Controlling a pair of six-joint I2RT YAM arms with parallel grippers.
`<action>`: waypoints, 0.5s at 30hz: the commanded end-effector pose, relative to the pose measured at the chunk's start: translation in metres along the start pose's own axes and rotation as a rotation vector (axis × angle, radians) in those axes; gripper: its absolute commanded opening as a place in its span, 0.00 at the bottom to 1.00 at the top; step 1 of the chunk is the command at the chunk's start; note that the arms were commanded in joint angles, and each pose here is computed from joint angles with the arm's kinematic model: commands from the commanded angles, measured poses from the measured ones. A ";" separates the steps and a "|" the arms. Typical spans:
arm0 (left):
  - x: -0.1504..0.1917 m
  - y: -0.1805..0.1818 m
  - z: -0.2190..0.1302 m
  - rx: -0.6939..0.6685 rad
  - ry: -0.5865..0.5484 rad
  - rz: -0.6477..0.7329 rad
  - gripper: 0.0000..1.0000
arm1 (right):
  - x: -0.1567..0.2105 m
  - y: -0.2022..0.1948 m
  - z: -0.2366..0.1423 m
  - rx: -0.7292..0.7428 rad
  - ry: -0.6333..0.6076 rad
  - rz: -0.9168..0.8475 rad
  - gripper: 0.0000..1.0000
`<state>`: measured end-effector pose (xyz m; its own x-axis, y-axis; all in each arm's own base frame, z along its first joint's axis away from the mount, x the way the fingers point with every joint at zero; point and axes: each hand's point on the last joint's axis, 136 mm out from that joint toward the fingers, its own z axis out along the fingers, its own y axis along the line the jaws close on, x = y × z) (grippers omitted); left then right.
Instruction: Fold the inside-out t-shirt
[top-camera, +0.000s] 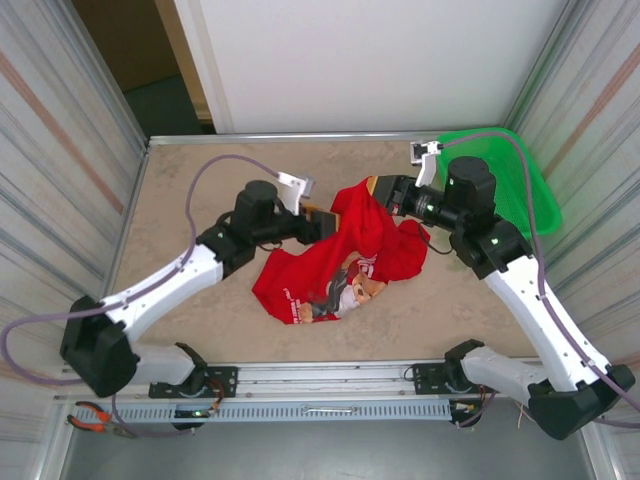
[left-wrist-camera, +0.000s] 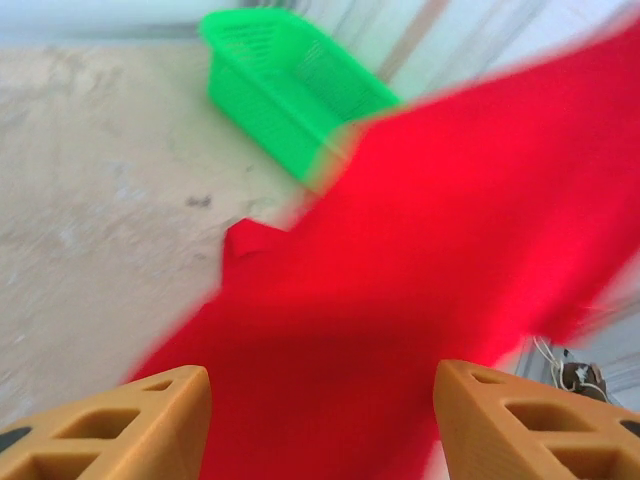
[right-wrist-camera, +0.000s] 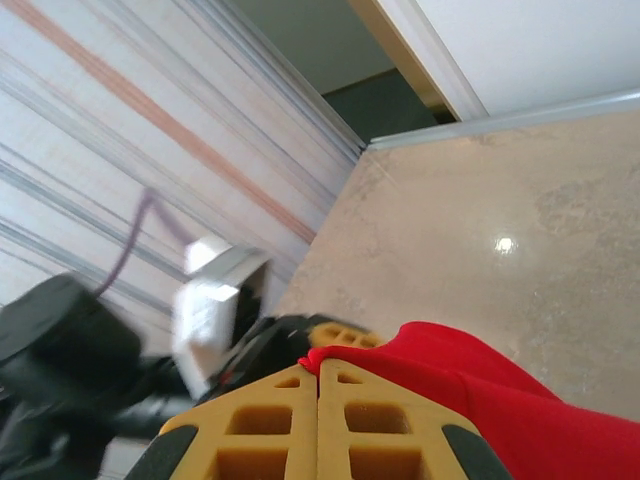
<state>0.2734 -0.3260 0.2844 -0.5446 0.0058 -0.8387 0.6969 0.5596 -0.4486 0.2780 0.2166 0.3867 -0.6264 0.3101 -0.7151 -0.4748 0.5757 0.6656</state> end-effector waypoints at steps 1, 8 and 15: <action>-0.010 -0.006 -0.006 -0.141 -0.068 0.134 0.61 | -0.006 0.004 -0.001 0.010 -0.017 0.025 0.00; -0.007 -0.006 0.015 -0.222 -0.059 0.188 0.61 | -0.003 0.008 -0.002 0.012 -0.016 0.029 0.00; 0.009 0.025 0.051 -0.289 0.032 0.180 0.61 | -0.009 0.023 -0.008 -0.029 -0.043 0.038 0.00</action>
<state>0.2929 -0.3566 0.2493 -0.4512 0.1444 -0.8807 0.6488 0.7307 -0.2126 0.2755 0.2240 0.3755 -0.6667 0.3145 -0.6757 -0.4257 0.5834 0.6917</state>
